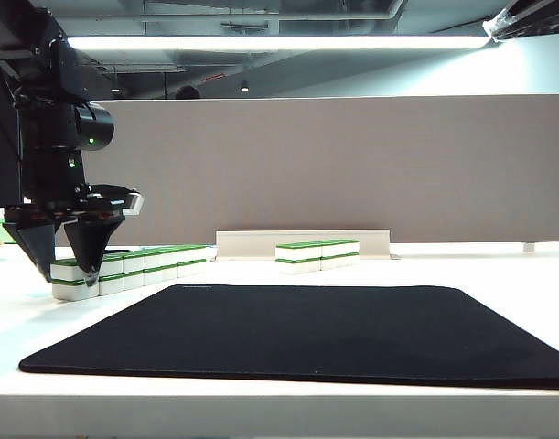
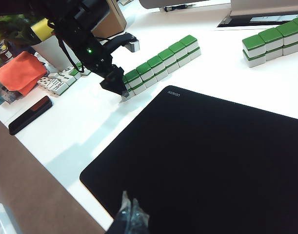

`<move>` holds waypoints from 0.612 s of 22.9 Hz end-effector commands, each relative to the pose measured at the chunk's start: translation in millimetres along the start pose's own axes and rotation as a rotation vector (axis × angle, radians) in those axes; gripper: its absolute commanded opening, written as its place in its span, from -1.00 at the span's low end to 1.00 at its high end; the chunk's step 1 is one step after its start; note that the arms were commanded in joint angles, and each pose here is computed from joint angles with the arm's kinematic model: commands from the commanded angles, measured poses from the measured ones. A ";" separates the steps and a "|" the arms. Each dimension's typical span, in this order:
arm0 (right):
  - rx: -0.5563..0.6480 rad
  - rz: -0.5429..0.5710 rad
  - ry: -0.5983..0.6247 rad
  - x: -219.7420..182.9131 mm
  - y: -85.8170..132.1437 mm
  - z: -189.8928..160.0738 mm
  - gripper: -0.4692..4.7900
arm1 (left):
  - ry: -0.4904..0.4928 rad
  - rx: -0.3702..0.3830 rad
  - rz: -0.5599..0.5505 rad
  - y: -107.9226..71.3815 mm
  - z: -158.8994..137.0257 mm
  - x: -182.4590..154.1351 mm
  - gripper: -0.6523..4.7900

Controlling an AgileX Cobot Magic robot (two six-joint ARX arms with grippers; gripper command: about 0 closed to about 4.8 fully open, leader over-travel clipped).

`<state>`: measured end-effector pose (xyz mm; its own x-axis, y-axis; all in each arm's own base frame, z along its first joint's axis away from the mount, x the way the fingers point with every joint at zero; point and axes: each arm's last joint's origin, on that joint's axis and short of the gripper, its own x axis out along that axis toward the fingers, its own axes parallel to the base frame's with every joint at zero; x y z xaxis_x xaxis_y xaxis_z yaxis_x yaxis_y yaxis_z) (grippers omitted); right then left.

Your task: Take a mahjong tile from the mahjong wall and then place it on the table close to you.

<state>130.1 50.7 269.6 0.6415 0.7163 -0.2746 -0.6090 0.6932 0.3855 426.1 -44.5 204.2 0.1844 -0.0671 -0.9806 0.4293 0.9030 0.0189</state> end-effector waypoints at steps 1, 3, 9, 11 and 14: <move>-0.009 0.010 -0.013 -0.9 1.4 2.6 -0.83 | -0.011 0.000 0.007 1.2 1.7 0.2 0.61; -0.009 0.010 -0.013 -0.9 1.4 2.6 -0.83 | -0.016 0.000 0.009 1.5 2.4 1.0 0.61; -0.008 0.009 -0.012 -0.7 1.2 2.5 -0.83 | -0.012 0.000 0.008 1.8 2.7 4.1 0.59; -0.008 0.009 -0.012 -0.7 1.2 2.5 -0.83 | -0.007 0.000 0.006 1.8 2.6 5.5 0.59; -0.008 0.007 -0.013 -0.7 1.1 2.6 -0.83 | -0.006 0.000 0.006 1.9 2.6 6.3 0.59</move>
<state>130.2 50.7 269.5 0.6412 0.7162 -0.2755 -0.6086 0.6933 0.3860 429.7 -45.1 196.7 0.1836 -0.0671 -0.9807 0.4296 0.9028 0.0186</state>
